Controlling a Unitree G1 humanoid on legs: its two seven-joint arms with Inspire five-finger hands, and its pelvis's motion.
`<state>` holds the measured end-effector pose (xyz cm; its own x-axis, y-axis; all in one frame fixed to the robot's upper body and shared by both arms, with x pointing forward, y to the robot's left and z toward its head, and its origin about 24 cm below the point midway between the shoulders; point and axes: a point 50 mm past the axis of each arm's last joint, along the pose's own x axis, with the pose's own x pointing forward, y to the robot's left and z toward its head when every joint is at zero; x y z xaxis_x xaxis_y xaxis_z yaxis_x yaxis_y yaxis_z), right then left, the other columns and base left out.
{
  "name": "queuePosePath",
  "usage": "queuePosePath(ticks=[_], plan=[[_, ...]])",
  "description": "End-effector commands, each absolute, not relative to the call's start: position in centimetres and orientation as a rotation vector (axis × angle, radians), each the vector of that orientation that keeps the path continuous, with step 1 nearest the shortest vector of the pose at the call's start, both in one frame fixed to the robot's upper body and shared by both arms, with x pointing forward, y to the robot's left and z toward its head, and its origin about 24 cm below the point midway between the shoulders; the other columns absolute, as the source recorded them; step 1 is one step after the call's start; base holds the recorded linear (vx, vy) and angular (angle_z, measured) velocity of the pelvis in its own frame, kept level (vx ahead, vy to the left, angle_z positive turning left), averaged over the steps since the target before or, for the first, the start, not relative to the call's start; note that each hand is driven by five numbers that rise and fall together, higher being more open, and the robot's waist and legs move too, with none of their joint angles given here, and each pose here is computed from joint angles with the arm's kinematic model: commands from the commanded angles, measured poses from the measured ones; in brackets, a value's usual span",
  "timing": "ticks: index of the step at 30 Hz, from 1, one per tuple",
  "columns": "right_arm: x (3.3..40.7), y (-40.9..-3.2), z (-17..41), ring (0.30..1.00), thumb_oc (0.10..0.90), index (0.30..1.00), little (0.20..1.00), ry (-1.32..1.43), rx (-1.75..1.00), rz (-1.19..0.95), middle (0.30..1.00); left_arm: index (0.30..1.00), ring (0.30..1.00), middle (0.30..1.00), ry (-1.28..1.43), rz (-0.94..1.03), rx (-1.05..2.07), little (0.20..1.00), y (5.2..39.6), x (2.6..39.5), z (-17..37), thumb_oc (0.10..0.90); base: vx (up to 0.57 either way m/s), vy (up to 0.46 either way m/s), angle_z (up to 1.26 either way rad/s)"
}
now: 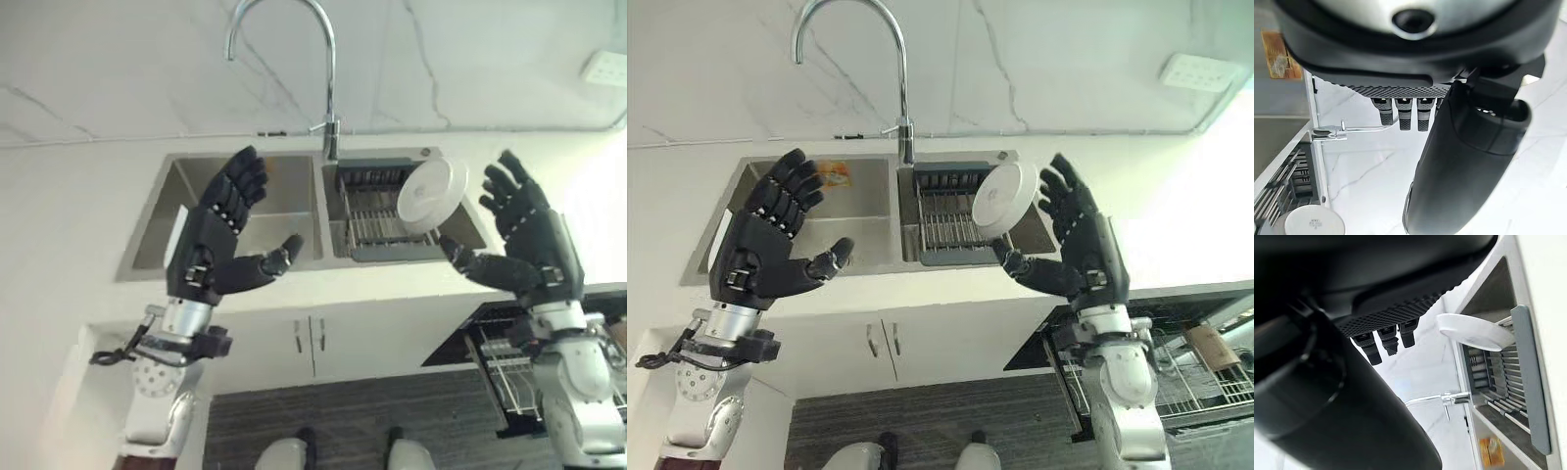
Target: Place the dishes in the dishwasher.
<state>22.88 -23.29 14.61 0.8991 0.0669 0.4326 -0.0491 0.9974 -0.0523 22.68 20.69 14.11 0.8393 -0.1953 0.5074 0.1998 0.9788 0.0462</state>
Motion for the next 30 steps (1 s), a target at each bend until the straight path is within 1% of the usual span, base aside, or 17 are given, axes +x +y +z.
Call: queuePosePath(ticks=[1,5,10,17,22,30], plan=[[22.8,-23.5,19.2,0.900,0.800,0.900,0.900,-0.647,-0.035,0.096,0.900,0.900,0.900,0.900,-0.800,-0.318,-0.060,0.900,19.4,21.9,18.7,0.800,0.07,-0.316,0.68],[23.0,-23.8,18.8,0.900,0.800,0.900,0.900,-0.611,-0.068,0.077,0.900,0.900,0.900,0.900,-0.800,-0.341,-0.093,0.900,19.1,21.8,18.3,0.800,0.02,-0.146,0.28],[23.2,-24.0,18.8,0.900,0.800,0.900,0.900,-0.627,-0.049,0.037,0.900,0.900,0.900,0.900,-0.788,-0.371,-0.091,0.900,18.8,22.2,17.9,0.800,-0.02,0.067,0.29],[23.7,-24.1,18.2,0.900,0.800,0.900,0.900,-0.612,0.094,-0.027,0.900,0.900,0.900,0.900,-0.776,-0.350,-0.064,0.900,18.5,22.8,17.9,0.800,0.02,0.097,0.03],[23.9,-24.2,18.4,0.900,0.800,0.900,0.900,-0.636,0.124,-0.068,0.900,0.900,0.900,0.900,-0.765,-0.357,-0.058,0.900,18.3,23.1,17.9,0.800,0.02,0.079,0.01],[25.6,-25.1,17.9,0.900,0.800,0.900,0.900,-0.588,0.186,-0.192,0.900,0.900,0.900,0.900,-0.734,-0.373,-0.048,0.900,17.9,23.5,17.6,0.800,0.01,0.037,-0.03]])
